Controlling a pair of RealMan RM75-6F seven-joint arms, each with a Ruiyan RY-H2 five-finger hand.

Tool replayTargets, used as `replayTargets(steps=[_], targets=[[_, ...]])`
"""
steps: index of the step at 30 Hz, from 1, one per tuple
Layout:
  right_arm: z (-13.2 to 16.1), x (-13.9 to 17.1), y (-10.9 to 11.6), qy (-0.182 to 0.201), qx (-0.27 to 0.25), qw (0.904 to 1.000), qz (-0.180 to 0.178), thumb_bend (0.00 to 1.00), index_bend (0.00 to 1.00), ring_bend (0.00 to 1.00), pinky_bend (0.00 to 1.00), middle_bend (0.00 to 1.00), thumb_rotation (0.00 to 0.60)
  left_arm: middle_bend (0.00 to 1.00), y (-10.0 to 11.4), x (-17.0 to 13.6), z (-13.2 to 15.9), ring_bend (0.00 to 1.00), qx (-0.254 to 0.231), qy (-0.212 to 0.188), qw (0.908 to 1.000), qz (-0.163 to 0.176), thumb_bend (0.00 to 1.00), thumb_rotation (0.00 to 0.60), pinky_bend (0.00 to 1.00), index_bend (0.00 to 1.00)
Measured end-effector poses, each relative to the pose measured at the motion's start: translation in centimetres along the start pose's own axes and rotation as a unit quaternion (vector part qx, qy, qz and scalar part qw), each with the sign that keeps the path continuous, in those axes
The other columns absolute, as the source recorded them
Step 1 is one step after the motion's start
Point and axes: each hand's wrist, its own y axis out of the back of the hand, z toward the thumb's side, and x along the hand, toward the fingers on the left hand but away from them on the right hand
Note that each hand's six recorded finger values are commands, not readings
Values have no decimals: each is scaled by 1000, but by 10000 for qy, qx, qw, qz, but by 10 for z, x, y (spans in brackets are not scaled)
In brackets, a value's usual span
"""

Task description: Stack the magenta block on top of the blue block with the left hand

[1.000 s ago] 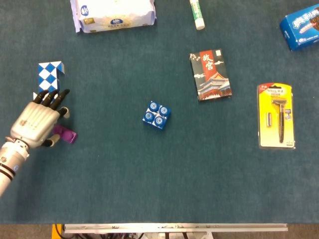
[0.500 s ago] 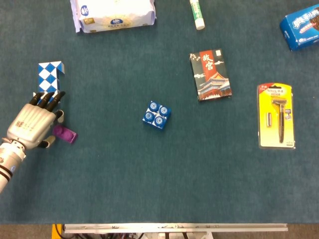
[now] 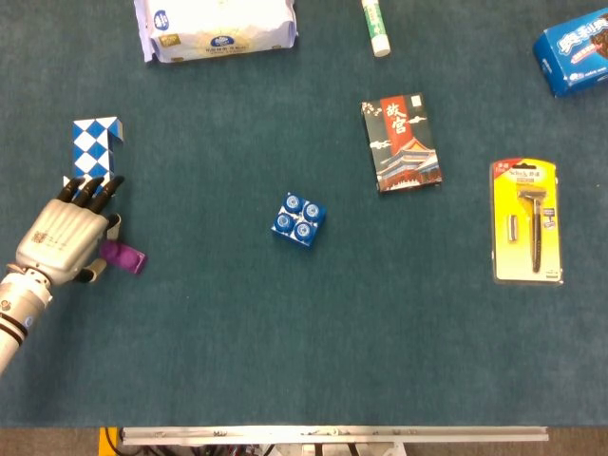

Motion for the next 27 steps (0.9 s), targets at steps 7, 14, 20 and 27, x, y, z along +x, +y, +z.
replayTargets(steps=[7, 14, 20, 27], targets=[[0, 0, 0, -3, -4, 10000, 1, 0, 0, 0, 272, 80, 600, 0, -1, 1, 2, 0, 26, 27, 10000, -17, 293, 600, 73, 478], [0, 0, 0, -4, 0, 10000, -2, 0, 0, 0, 272, 80, 600, 0, 0, 1, 2, 0, -15, 32, 10000, -1, 293, 600, 74, 514], [0, 0, 0, -2, 5, 10000, -6, 0, 0, 0, 272, 80, 600, 0, 2, 0, 3, 0, -71, 33, 10000, -3, 294, 600, 73, 532], [0, 1, 1, -3, -4, 10000, -17, 0, 0, 0, 272, 80, 600, 0, 9, -4, 4, 0, -124, 28, 9999, -3, 294, 600, 73, 542]])
